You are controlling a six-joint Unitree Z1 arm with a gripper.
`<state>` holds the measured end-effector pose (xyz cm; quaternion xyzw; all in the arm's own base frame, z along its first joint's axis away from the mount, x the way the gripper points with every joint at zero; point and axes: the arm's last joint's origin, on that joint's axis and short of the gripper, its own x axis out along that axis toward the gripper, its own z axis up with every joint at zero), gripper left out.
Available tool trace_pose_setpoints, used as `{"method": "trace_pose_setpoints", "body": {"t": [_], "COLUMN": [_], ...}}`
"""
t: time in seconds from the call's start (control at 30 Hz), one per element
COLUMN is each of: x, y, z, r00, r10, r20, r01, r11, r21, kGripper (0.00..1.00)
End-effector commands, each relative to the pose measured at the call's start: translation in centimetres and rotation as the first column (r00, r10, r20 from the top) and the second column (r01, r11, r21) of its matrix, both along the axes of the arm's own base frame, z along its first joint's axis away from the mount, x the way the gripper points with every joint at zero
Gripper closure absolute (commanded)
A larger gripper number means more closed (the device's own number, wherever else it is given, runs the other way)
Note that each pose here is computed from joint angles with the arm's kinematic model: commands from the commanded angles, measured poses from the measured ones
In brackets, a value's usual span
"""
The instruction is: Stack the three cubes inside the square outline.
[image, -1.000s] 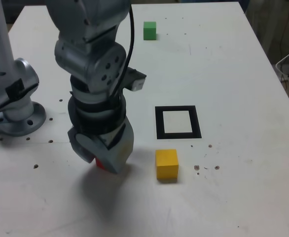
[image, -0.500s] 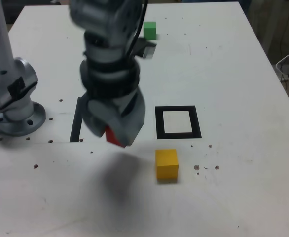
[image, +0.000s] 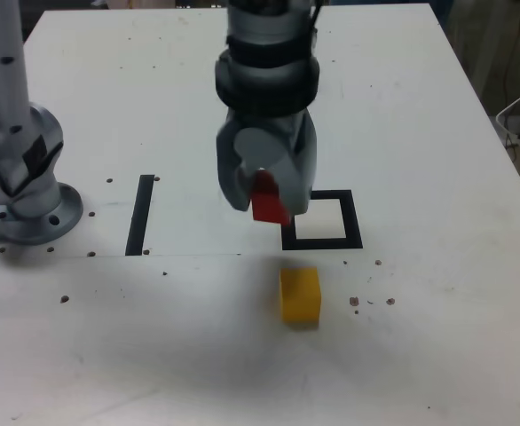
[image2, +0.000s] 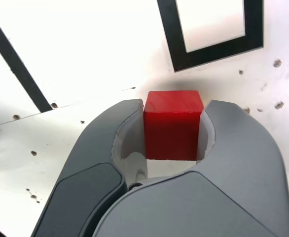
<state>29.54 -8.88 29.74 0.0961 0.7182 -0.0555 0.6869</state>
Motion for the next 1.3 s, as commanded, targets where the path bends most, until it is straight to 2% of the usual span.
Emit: {"method": "trace_pose_setpoints", "body": {"t": [0.0, 0.37, 0.73, 1.13, 1.27], "x": [1.1, 4.2, 4.9, 5.3, 5.4], "y": [0.7, 2.3, 4.2, 4.2, 4.3], "z": [-0.5, -3.2, -5.3, -6.7, -6.8], "r00": [0.999, 0.993, 0.987, 0.985, 0.985], "r10": [0.041, 0.118, 0.162, 0.171, 0.174], "r20": [0.005, 0.032, 0.010, 0.001, 0.003], "r01": [-0.041, -0.118, -0.163, -0.171, -0.174], "r11": [0.999, 0.993, 0.984, 0.984, 0.983], "r21": [-0.002, -0.005, 0.066, 0.048, 0.052], "kGripper": [0.81, 0.81, 0.81, 0.81, 0.80]}}
